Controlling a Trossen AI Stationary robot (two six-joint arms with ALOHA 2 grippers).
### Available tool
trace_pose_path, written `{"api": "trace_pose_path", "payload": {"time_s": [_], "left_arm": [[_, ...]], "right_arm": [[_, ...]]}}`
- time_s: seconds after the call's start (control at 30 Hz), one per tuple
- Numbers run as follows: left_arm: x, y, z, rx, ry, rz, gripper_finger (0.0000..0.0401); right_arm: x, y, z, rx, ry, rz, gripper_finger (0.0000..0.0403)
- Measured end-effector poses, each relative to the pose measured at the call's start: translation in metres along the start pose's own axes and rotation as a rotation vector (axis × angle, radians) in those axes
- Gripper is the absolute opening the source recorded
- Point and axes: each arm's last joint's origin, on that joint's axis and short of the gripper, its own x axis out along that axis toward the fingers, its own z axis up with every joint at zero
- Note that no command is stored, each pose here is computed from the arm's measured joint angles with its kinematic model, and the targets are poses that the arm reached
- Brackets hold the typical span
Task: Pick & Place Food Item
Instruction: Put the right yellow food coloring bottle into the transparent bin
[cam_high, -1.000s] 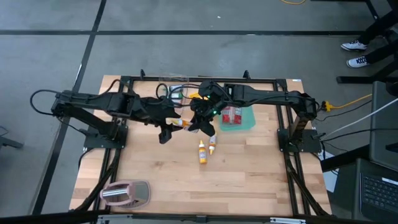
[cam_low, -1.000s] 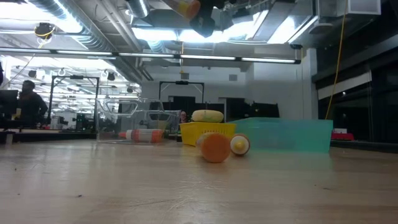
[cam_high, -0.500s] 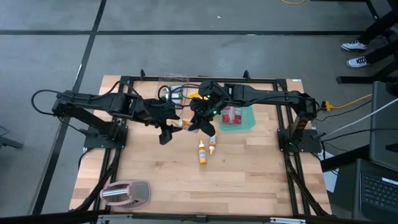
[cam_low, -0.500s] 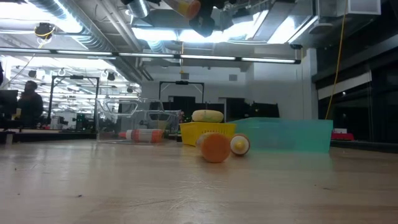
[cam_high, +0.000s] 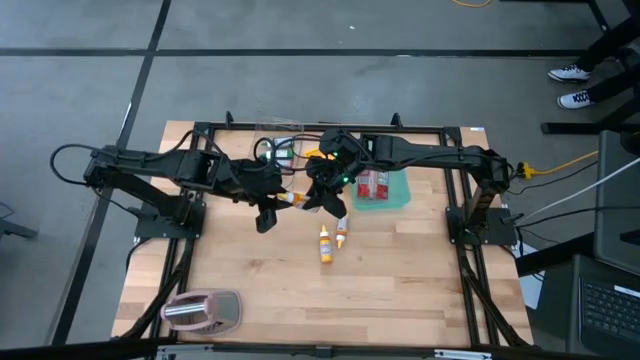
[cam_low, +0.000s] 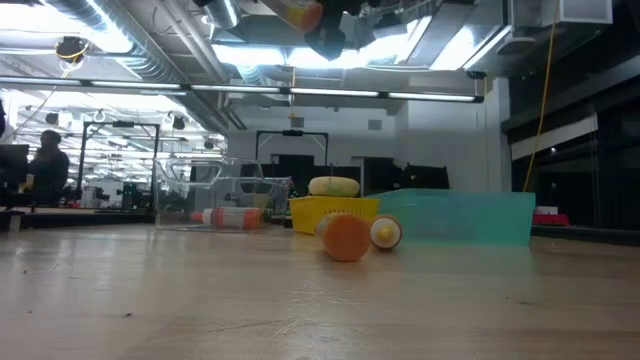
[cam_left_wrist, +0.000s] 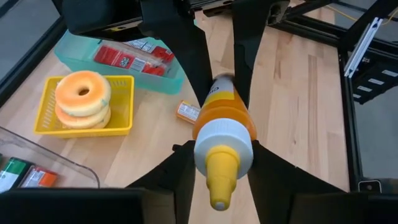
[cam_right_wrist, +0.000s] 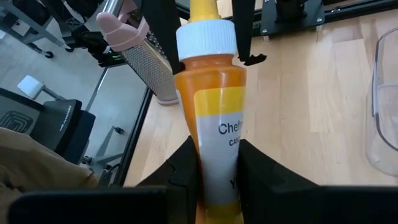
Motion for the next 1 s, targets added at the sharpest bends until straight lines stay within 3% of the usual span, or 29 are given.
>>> {"api": "trace_pose_path", "payload": {"time_s": [0.37,0.53,0.73,0.87,1.0], "left_arm": [[0.000,-0.001,0.002,-0.012,-0.019,-0.003,0.0112],[0.000,0.001,-0.001,-0.032,0.012,0.012,0.0112],[0.000,0.002,-0.006,-0.028,0.059,0.019,0.0110],[-0.001,0.004,-0.010,-0.026,0.105,0.028,0.0110],[-0.003,0.008,-0.020,-0.015,0.210,0.063,0.0110]], "right_arm": [[0.000,0.000,0.000,0.001,0.003,0.020,0.0087],[-0.003,0.001,0.001,0.004,-0.003,0.011,0.0157],[-0.026,0.010,0.007,-0.007,-0.055,0.011,0.0243],[-0.053,0.012,0.013,-0.014,-0.115,-0.055,0.0271],[-0.087,0.006,0.016,0.000,-0.179,-0.160,0.0274]]}}
